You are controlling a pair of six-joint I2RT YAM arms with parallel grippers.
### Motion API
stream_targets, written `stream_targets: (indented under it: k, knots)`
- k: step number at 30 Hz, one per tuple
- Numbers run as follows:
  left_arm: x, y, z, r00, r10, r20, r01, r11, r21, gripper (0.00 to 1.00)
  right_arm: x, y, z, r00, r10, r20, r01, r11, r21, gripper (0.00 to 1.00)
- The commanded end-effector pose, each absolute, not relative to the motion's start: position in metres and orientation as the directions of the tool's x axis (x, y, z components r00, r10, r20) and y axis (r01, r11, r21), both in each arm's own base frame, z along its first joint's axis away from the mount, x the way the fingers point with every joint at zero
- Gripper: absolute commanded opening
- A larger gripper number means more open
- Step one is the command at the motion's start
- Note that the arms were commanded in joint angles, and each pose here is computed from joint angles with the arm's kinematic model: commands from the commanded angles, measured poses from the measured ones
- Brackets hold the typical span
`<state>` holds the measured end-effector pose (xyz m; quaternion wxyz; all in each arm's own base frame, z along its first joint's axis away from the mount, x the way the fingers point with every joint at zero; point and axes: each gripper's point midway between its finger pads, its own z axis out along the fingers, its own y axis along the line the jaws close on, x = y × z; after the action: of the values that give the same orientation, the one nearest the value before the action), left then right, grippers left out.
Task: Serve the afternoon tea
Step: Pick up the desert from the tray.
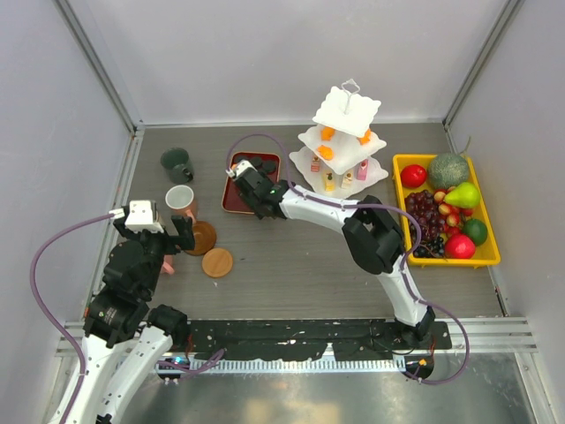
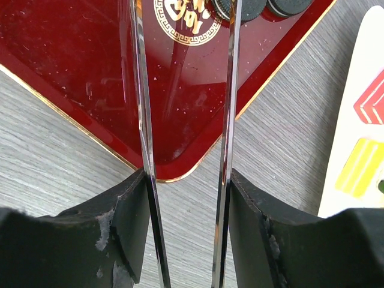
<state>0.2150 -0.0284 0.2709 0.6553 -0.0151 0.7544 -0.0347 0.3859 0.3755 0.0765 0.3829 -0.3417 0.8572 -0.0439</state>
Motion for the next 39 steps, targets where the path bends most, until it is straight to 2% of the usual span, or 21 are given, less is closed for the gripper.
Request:
stream_targets:
  k: [1,8,19,28,39]
  knots:
    - [0.219,-0.032,0.282,-0.098,-0.078,-0.992,0.039,0.996,-0.082,0.99,0.399,0.391,0.094,-0.44,-0.587,-0.68,-0.546,0.776,-0.316,0.55]
    - [0.219,-0.033,0.282,-0.1,-0.077,-0.992,0.044,0.996,-0.082,0.99,0.397,0.391,0.08,-0.445,-0.619,-0.648,-0.573,0.752,-0.326,0.53]
    - [0.22,-0.034,0.281,-0.103,-0.076,-0.992,0.045,0.996,-0.081,0.99,0.375,0.37,0.09,-0.468,-0.637,-0.612,-0.589,0.741,-0.321,0.43]
    - [0.22,-0.034,0.281,-0.105,-0.075,-0.992,0.047,0.996,-0.081,0.99,0.338,0.336,0.107,-0.469,-0.67,-0.575,-0.632,0.709,-0.311,0.43]
    - [0.22,-0.034,0.28,-0.106,-0.075,-0.992,0.045,0.996,-0.08,0.99,0.327,0.321,0.096,-0.466,-0.709,-0.529,-0.657,0.678,-0.33,0.43]
